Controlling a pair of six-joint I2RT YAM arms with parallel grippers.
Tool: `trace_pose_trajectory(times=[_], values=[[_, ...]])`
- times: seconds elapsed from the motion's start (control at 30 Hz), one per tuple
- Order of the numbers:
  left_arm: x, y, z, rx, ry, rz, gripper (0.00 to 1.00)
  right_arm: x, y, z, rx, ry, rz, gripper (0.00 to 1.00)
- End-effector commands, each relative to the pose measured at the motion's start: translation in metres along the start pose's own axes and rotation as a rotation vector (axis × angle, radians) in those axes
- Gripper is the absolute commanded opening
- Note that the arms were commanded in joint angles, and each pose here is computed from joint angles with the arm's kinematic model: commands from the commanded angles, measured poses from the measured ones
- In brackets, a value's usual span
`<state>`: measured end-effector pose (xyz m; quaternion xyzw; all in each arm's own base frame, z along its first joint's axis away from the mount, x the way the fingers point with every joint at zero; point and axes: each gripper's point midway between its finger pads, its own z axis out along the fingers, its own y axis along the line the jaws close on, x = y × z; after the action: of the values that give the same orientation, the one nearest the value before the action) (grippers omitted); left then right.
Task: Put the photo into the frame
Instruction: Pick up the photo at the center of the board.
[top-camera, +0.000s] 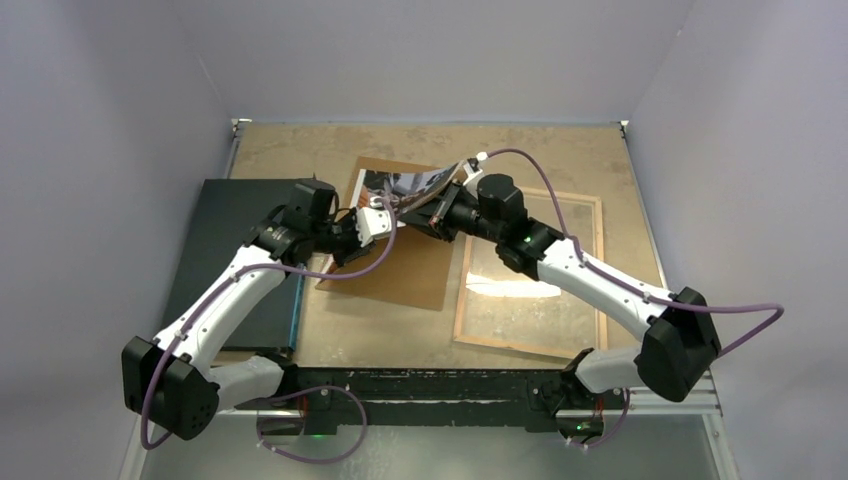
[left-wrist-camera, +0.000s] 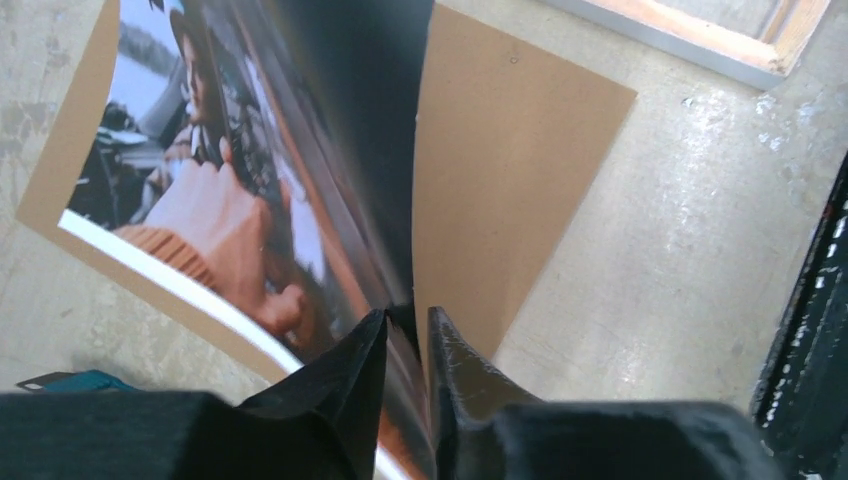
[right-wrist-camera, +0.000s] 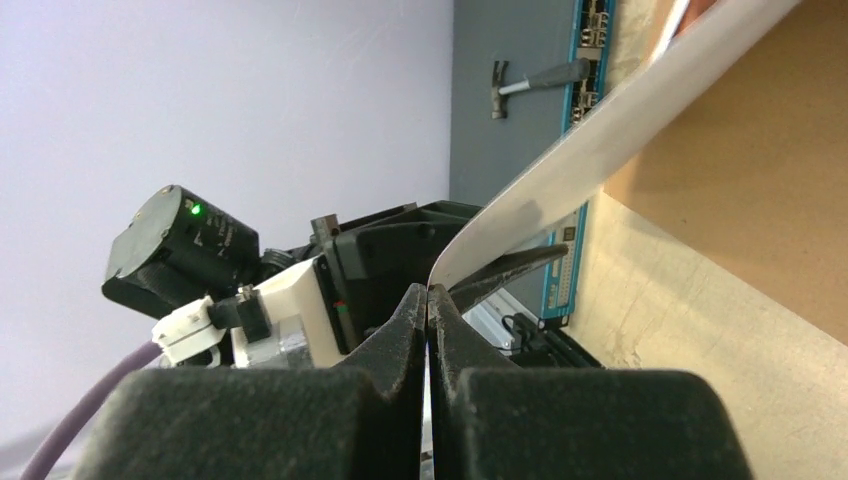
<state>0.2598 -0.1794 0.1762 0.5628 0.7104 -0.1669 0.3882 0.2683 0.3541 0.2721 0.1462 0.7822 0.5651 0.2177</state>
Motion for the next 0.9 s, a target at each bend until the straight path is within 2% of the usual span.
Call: trace_pose_trajectory(times=[0.0, 0.03, 0.07, 0.2, 0.23, 0.3, 0.37, 0.43, 0.5, 0.6, 0.7, 0.87], values=[[-0.024, 0.014, -0.007, -0.073, -0.055, -0.013, 0.09, -0.002, 0.027, -0.013, -0.082, -0.008, -0.017, 0.00], [-0.025, 0.017, -0.008, -0.089, -0.057, -0.014, 0.02, -0.002, 0.024, -0.013, -0.072, -0.007, -0.025, 0.00], [-0.026, 0.019, -0.009, -0.102, -0.060, -0.012, 0.00, -0.002, 0.022, -0.014, -0.064, -0.002, -0.038, 0.05], [-0.032, 0.024, -0.017, -0.141, -0.076, 0.040, 0.00, -0.016, 0.011, -0.023, -0.056, 0.010, -0.209, 0.54], [-0.034, 0.025, -0.019, -0.145, -0.082, 0.058, 0.00, -0.018, 0.011, -0.029, -0.082, 0.052, -0.266, 0.65], [-0.035, 0.024, -0.021, -0.144, -0.085, 0.103, 0.00, -0.033, 0.011, -0.044, -0.131, 0.096, -0.401, 0.76], [-0.035, 0.024, -0.023, -0.143, -0.086, 0.144, 0.00, -0.052, 0.011, -0.056, -0.115, 0.073, -0.585, 0.84], [-0.036, 0.024, -0.025, -0.143, -0.086, 0.182, 0.00, -0.058, 0.012, -0.067, -0.098, 0.065, -0.798, 0.87], [-0.036, 0.024, -0.025, -0.140, -0.084, 0.204, 0.00, -0.062, 0.000, -0.076, -0.061, 0.052, -0.984, 0.87], [-0.041, 0.023, -0.028, -0.129, -0.096, 0.230, 0.00, -0.058, -0.025, -0.083, -0.101, 0.019, -1.298, 0.85], [-0.046, 0.022, -0.032, -0.123, -0.103, 0.252, 0.00, -0.047, -0.044, -0.087, -0.172, 0.005, -1.472, 0.85], [-0.049, 0.020, -0.039, -0.124, -0.108, 0.280, 0.00, -0.049, -0.056, -0.073, -0.196, 0.070, -1.610, 0.82]])
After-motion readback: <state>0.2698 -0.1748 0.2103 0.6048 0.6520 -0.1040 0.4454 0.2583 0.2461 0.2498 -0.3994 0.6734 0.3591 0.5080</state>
